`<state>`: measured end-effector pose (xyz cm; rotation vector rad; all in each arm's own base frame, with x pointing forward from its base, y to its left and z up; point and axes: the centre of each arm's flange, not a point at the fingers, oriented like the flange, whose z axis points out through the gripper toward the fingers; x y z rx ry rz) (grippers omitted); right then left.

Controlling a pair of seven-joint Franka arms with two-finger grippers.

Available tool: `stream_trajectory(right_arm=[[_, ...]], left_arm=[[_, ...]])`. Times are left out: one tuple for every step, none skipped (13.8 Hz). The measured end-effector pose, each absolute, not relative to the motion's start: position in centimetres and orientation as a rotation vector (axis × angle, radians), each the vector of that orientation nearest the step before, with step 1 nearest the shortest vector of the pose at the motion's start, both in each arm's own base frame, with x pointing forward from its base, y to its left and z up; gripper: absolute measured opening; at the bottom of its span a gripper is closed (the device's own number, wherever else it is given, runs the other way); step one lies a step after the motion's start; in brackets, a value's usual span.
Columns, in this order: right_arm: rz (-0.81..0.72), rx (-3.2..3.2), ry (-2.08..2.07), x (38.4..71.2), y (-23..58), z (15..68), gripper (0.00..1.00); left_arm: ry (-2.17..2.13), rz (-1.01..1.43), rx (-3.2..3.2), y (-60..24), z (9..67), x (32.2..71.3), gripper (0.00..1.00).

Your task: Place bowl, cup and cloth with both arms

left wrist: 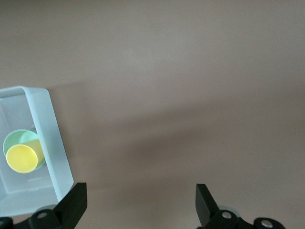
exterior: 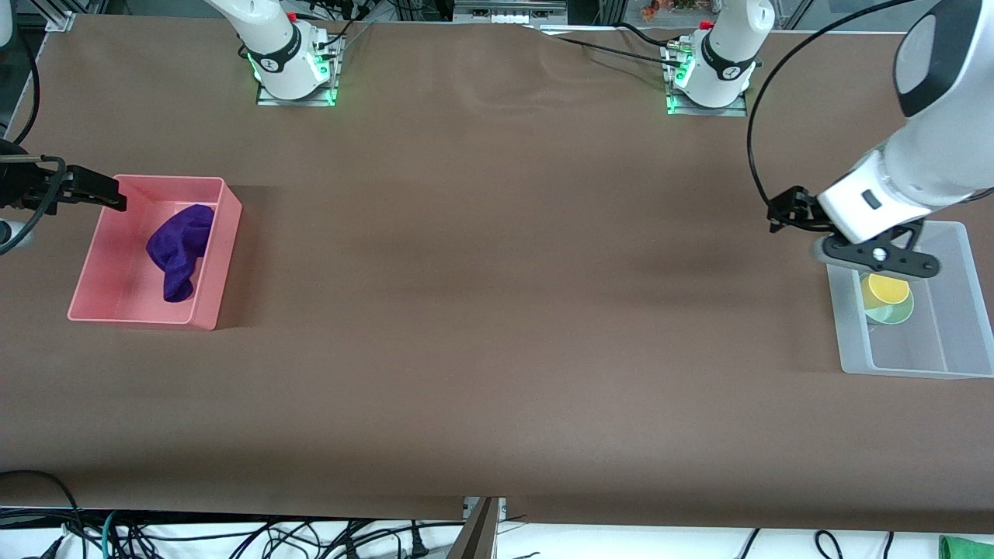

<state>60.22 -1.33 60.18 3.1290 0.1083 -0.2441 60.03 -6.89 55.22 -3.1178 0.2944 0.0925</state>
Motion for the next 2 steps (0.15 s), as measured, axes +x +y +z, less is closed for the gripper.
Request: stream_trajectory(right_arm=[[-0.244, 3.129, 0.108, 60.22, -1.33, 60.19, 1.0], [-0.244, 3.129, 0.108, 60.22, -1.33, 60.18, 1.0]], left_arm=[[0.271, 0.054, -3.12, -6.21, 54.73, 59.76, 1.0], [0.262, 0.047, -3.117, -5.9, 54.17, 59.13, 1.0]])
